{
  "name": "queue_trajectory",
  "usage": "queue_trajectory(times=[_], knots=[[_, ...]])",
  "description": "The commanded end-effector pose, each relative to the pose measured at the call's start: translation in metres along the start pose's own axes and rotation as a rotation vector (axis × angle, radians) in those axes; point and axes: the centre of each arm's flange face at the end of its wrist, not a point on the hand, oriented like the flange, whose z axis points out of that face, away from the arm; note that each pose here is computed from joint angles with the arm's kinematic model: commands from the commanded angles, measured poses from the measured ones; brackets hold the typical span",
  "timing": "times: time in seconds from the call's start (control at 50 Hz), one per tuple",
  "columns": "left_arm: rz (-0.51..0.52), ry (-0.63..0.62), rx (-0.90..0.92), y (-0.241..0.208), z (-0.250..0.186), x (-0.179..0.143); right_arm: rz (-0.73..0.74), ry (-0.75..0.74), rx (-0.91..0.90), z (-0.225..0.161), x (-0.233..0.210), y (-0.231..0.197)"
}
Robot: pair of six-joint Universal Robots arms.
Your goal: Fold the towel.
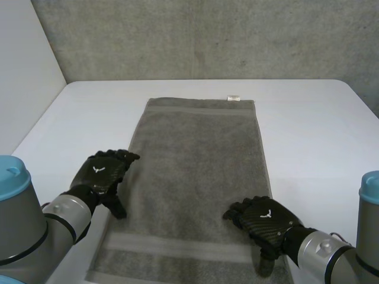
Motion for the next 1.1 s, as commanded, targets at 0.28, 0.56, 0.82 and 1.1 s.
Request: queue_trajectory(times=[0.28, 0.56, 0.82, 1.1], knots=[[-0.002, 0.005, -0.027, 0.007, 0.002, 0.001, -0.037, 0.002, 0.035, 0.014, -0.007, 0.012], [-0.001, 0.008, -0.025, 0.006, 0.001, 0.002, -0.118, 0.072, 0.164, 0.024, 0.001, 0.007], [0.001, 0.014, -0.029, 0.008, -0.002, 0.004, -0.137, 0.108, 0.228, 0.03, 0.012, -0.005], [0.002, 0.025, -0.043, 0.012, -0.005, 0.007, -0.09, -0.006, -0.001, 0.009, -0.001, 0.011]])
